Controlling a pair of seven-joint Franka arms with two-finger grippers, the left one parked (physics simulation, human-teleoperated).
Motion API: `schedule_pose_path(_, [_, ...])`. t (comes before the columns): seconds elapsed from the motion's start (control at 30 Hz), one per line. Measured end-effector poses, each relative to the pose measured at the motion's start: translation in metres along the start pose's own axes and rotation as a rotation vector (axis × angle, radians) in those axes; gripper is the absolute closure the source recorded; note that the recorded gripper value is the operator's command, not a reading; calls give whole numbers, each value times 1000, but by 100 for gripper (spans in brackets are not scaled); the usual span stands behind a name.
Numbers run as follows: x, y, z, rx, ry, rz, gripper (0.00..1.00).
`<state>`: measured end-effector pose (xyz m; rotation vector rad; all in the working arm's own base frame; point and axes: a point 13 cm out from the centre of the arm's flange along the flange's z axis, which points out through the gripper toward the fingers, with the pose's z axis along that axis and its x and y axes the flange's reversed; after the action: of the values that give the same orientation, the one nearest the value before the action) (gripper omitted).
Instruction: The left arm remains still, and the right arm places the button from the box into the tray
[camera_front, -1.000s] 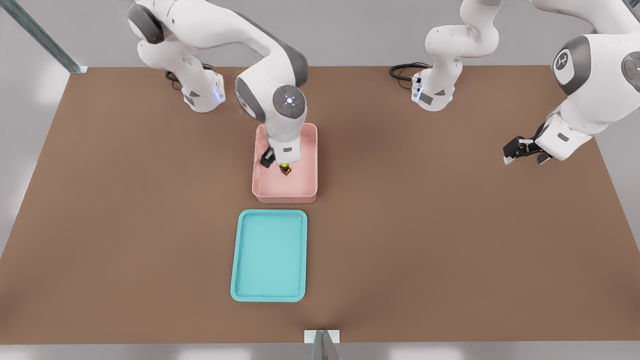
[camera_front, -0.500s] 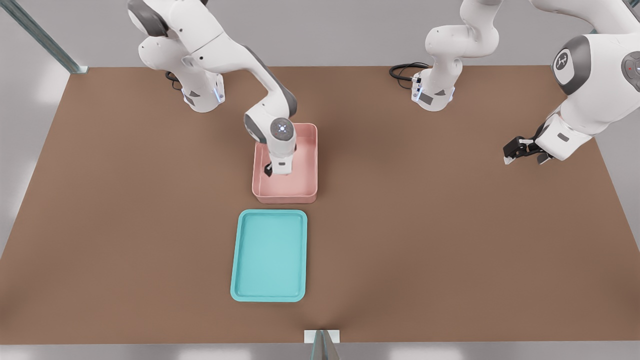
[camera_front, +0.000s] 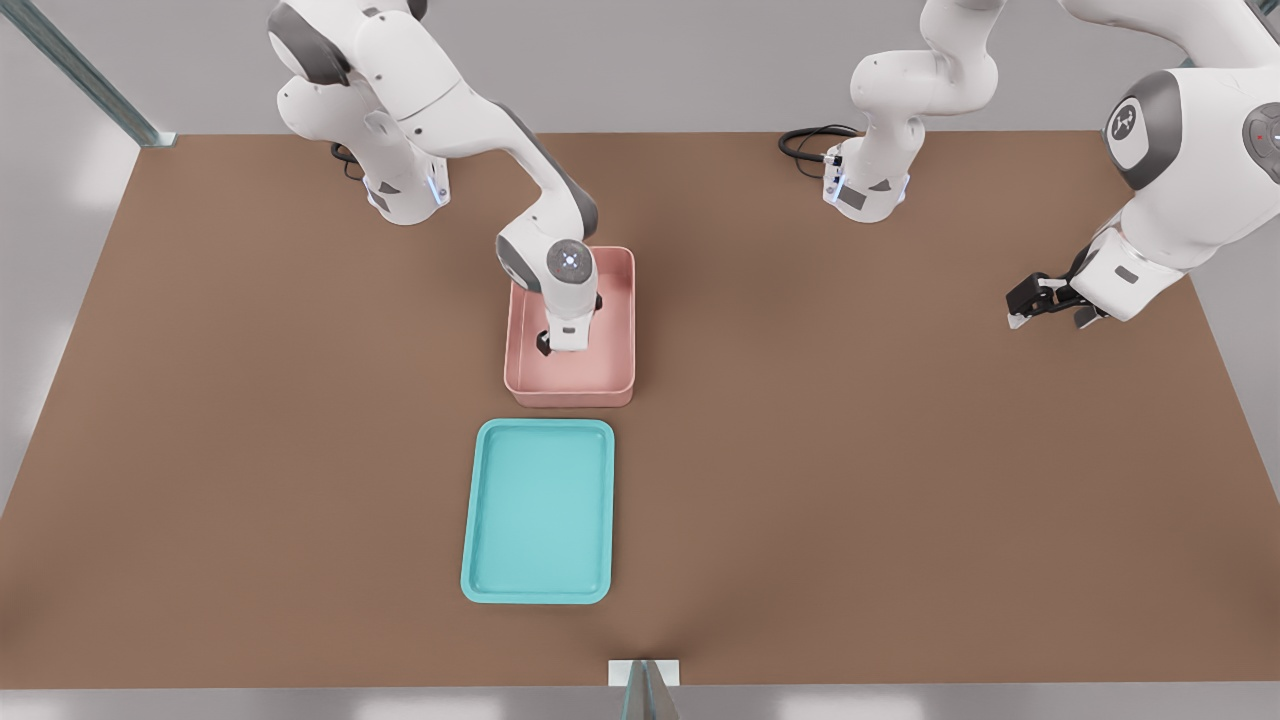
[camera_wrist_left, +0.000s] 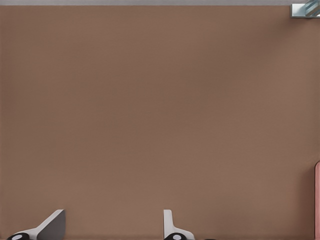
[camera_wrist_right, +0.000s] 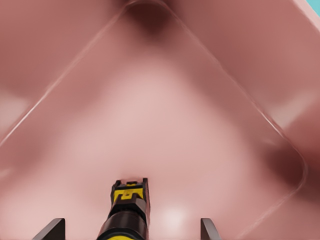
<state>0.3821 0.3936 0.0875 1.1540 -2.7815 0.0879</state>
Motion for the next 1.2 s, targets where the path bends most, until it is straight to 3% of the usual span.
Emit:
schedule_pose_path(0.37, [4,2,21,0,26,19,0])
schedule_pose_path(0.43, [3,3,23,-1,25,21,22])
schedule_pose_path(0.87, [10,3,33,1,42,31,21])
schedule_pose_path(0.93, [10,4,34,0,42,32,28])
schedule_pose_path(1.1, [9,4,37,-1,40,24,29])
schedule_pose_path(1.2, [8,4,37,-2,36,13,40])
